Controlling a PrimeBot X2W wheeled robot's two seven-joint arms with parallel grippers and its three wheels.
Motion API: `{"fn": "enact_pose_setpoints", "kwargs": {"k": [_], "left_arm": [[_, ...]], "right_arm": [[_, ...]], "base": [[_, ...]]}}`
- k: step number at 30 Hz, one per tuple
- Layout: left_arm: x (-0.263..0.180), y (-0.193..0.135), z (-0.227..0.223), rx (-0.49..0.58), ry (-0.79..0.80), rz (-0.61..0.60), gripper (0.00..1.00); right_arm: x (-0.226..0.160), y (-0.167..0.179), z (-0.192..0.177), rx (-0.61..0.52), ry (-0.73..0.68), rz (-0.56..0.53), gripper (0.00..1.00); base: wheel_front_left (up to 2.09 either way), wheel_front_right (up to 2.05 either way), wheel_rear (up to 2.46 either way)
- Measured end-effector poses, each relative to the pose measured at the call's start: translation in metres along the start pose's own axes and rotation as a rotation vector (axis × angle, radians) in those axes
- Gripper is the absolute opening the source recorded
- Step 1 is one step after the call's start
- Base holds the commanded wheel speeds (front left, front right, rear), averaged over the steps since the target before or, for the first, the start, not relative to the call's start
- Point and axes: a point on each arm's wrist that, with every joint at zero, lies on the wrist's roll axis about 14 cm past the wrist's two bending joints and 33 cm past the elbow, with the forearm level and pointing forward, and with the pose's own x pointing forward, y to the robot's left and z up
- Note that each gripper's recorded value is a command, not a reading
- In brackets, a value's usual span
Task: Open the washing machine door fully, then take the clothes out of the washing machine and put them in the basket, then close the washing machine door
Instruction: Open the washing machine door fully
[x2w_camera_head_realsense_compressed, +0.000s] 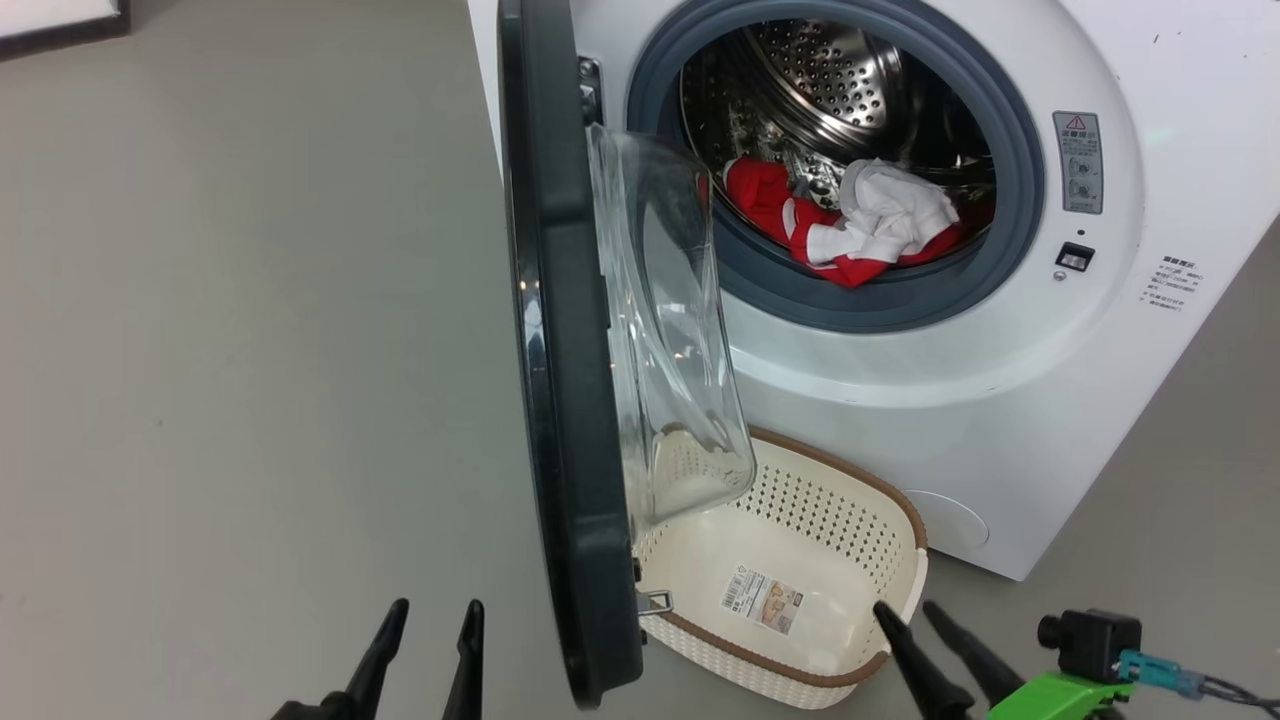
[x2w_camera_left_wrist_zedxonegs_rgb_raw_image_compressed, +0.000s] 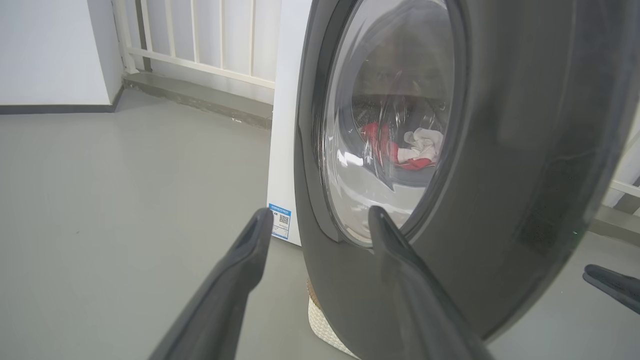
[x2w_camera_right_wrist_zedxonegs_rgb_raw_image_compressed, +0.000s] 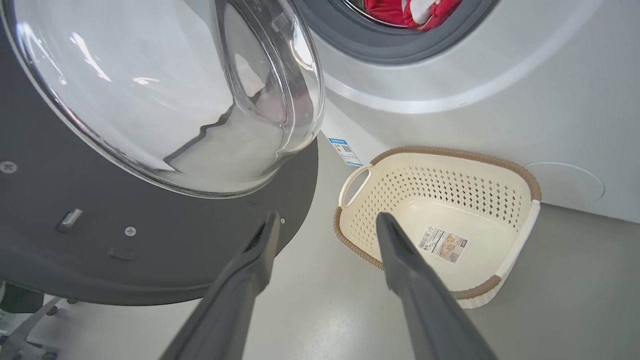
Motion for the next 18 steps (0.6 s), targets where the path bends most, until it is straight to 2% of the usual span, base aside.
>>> {"fn": "enact_pose_setpoints", "kwargs": {"k": [7,18], "left_arm": [[0.001,-0.001,0.0,-0.002,0.001,-0.009,1.0],[0.001,0.0,-0.001,0.0,0.004,-0.005,1.0]], "right_arm": [[0.003,0.01,0.032,-0.134,-0.114,0.029,1.0],[-0.012,0.002,0.056,-0.31,-0.234,-0.035,1.0]], "base": [[0.0,0.0,0.0],[0.0,0.0,0.0]]}}
